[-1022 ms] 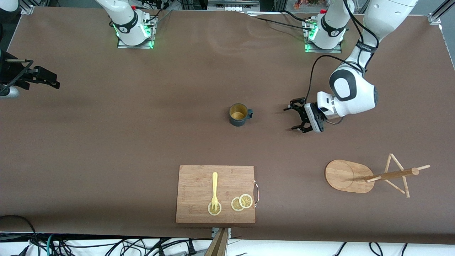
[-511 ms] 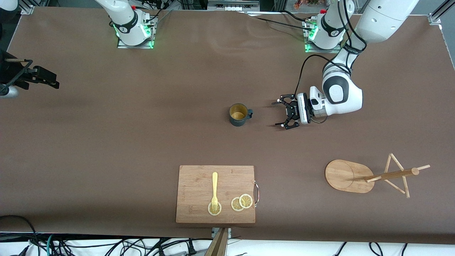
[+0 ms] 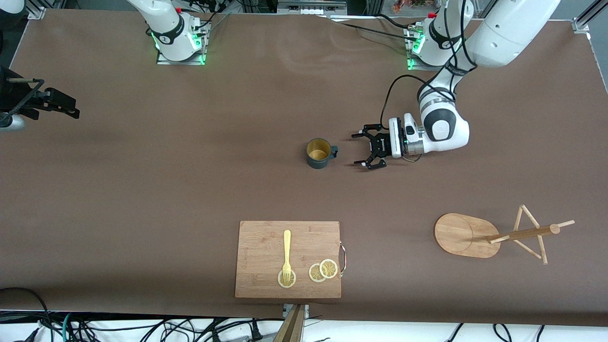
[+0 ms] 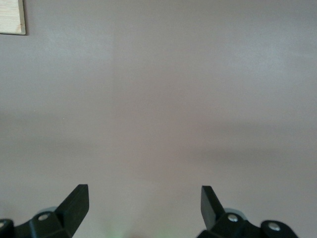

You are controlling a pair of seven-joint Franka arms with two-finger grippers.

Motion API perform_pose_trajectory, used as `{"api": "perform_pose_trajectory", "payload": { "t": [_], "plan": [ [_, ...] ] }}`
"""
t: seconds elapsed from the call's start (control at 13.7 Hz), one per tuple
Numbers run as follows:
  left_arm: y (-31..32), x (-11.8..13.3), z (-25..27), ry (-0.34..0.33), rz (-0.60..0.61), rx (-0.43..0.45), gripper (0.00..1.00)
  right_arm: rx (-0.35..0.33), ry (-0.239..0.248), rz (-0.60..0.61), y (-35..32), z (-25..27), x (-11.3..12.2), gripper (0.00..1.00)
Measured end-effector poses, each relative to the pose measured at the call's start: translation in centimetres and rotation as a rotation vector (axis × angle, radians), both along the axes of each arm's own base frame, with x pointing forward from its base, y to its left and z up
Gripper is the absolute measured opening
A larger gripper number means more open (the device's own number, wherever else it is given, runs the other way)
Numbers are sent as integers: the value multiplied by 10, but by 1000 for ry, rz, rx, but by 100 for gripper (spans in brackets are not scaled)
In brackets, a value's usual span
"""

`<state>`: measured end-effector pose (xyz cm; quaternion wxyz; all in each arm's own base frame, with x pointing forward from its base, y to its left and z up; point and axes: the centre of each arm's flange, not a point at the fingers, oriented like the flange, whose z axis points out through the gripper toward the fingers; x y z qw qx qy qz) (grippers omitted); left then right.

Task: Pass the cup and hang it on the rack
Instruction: 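Move the left gripper toward the teal mug's handle, then close the left gripper on the mug handle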

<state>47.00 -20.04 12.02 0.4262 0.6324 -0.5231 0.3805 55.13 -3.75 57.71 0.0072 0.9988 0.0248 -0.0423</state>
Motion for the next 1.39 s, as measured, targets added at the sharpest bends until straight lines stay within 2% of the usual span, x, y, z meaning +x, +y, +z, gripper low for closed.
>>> {"api": "perform_pose_trajectory", "payload": {
  "t": [0.44, 0.58, 1.24, 1.39],
  "plan": [
    [-25, 10, -14, -59, -10, -97, 100, 0, 1, -4, -1, 0, 0, 100],
    [-35, 12, -19, -58, -14, -119, 100, 0, 1, -5, -1, 0, 0, 100],
    [-47, 2, -36, -36, -31, -132, 100, 0, 1, -9, -2, 0, 0, 100],
    [-49, 2, -38, -38, -34, -132, 96, 0, 1, -10, -2, 0, 0, 100]
  ]
}}
